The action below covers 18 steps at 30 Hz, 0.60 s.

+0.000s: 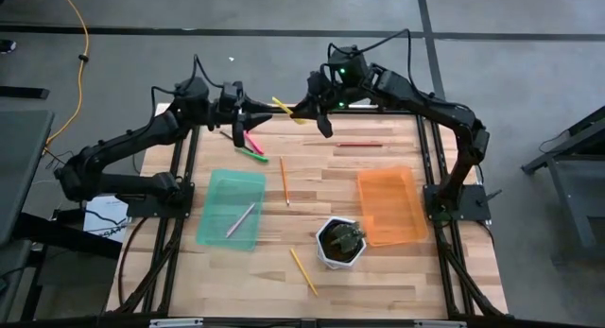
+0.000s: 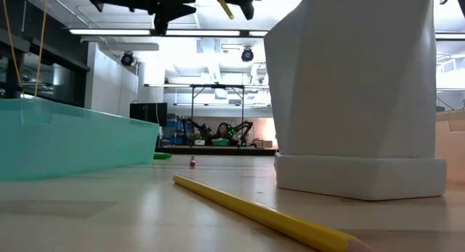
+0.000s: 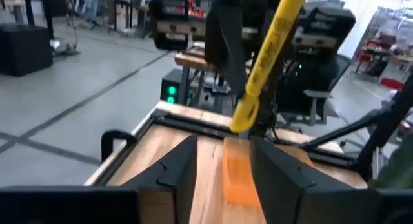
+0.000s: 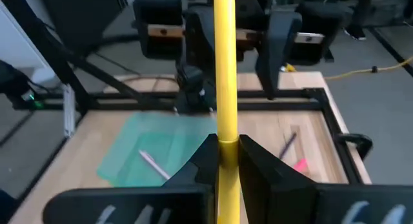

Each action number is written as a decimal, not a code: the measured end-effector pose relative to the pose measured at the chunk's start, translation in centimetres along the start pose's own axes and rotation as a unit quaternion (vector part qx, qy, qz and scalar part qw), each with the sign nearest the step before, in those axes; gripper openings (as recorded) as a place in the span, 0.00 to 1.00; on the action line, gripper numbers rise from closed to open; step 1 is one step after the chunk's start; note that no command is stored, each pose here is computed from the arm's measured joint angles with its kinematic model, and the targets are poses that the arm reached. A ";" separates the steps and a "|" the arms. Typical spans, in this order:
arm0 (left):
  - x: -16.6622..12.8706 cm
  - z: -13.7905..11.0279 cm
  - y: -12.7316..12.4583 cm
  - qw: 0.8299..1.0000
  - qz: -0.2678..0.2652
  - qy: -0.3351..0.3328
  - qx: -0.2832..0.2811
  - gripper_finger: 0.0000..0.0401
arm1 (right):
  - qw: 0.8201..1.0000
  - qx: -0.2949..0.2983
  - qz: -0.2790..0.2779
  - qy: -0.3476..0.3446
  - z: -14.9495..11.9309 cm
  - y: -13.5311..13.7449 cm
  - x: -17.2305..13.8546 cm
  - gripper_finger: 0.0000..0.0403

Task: Sort pens & pencils
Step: Put the yellow pen into the green bin

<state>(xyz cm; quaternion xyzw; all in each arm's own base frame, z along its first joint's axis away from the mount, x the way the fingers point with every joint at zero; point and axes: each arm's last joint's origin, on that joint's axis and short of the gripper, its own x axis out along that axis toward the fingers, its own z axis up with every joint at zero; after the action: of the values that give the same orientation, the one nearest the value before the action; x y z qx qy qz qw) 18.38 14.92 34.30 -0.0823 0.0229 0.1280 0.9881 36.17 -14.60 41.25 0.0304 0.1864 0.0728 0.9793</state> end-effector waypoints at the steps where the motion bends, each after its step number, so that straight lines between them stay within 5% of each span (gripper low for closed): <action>1: 0.1 0.1 0.0 1.000 -0.001 -0.009 0.001 0.35 | 1.000 0.001 0.002 -0.006 0.1 0.0 0.0 0.05; 18: 2.0 1.1 0.6 0.993 -0.072 -0.096 -0.006 0.28 | 0.999 -0.008 0.002 -0.038 0.8 0.1 0.0 0.05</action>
<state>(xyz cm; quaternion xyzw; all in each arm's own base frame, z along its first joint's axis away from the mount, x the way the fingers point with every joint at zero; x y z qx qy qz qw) 20.20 16.21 35.20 -0.0769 -0.0783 0.0643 0.9919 36.51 -14.55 42.02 0.0262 0.1482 0.0751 0.9857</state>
